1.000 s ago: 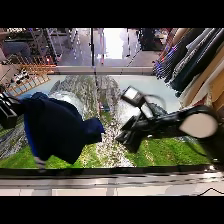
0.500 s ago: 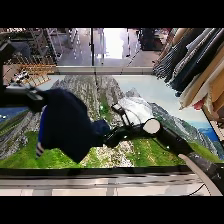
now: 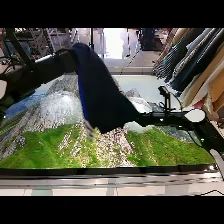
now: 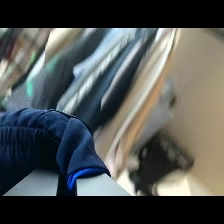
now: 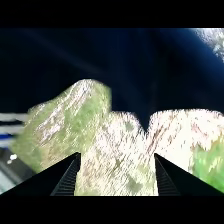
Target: Fold the clothes and pants, and hang the long-sleeved shirts on hangers.
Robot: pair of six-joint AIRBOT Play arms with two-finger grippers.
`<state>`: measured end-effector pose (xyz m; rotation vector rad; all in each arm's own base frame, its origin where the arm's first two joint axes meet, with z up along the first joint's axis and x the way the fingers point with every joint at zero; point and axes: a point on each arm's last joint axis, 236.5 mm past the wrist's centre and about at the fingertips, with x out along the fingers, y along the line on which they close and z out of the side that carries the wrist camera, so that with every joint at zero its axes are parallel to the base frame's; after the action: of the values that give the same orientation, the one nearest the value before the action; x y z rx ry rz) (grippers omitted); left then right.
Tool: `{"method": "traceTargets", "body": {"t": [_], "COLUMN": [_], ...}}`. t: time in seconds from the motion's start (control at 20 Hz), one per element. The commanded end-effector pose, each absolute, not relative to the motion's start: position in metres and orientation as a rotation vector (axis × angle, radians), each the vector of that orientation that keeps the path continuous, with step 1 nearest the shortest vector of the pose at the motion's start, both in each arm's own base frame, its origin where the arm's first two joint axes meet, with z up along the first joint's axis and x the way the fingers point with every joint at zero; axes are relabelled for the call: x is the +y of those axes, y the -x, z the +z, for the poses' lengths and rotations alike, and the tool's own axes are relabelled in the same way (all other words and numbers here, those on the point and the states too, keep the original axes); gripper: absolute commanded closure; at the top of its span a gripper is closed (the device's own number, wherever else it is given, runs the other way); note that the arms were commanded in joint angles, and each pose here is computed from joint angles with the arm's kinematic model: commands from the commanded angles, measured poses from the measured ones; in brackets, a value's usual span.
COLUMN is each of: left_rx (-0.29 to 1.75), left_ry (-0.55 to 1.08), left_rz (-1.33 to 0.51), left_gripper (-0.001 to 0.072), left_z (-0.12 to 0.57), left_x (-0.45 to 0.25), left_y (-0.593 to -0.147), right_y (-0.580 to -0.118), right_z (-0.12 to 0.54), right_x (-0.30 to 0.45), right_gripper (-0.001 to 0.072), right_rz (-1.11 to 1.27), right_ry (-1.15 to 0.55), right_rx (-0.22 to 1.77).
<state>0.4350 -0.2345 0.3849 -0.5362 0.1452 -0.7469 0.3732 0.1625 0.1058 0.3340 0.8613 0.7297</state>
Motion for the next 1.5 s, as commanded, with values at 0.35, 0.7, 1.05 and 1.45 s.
{"method": "traceTargets", "body": {"t": [0.35, 0.7, 1.05, 1.45], "left_rx": [0.812, 0.837, 0.846, 0.904], "left_ry": [0.617, 0.616, 0.618, 0.641], "left_rz": [-0.572, -0.555, -0.55, -0.527], "left_gripper": [0.0693, 0.0693, 0.0693, 0.0692], "left_z": [0.116, 0.1, 0.099, 0.09], "left_x": [-0.248, -0.245, -0.239, -0.209], "left_y": [-0.471, -0.476, -0.477, -0.475], "right_y": [-0.305, -0.313, -0.302, -0.291], "right_z": [-0.003, -0.055, -0.082, -0.091], "right_x": [0.241, 0.325, 0.341, 0.324], "right_gripper": [0.0166, 0.0167, 0.0126, 0.0147], "right_rz": [0.877, 0.966, 0.938, 0.749], "right_ry": [-0.079, 0.053, 0.096, -0.405], "right_rx": [1.095, 1.161, 1.369, 1.587]}}
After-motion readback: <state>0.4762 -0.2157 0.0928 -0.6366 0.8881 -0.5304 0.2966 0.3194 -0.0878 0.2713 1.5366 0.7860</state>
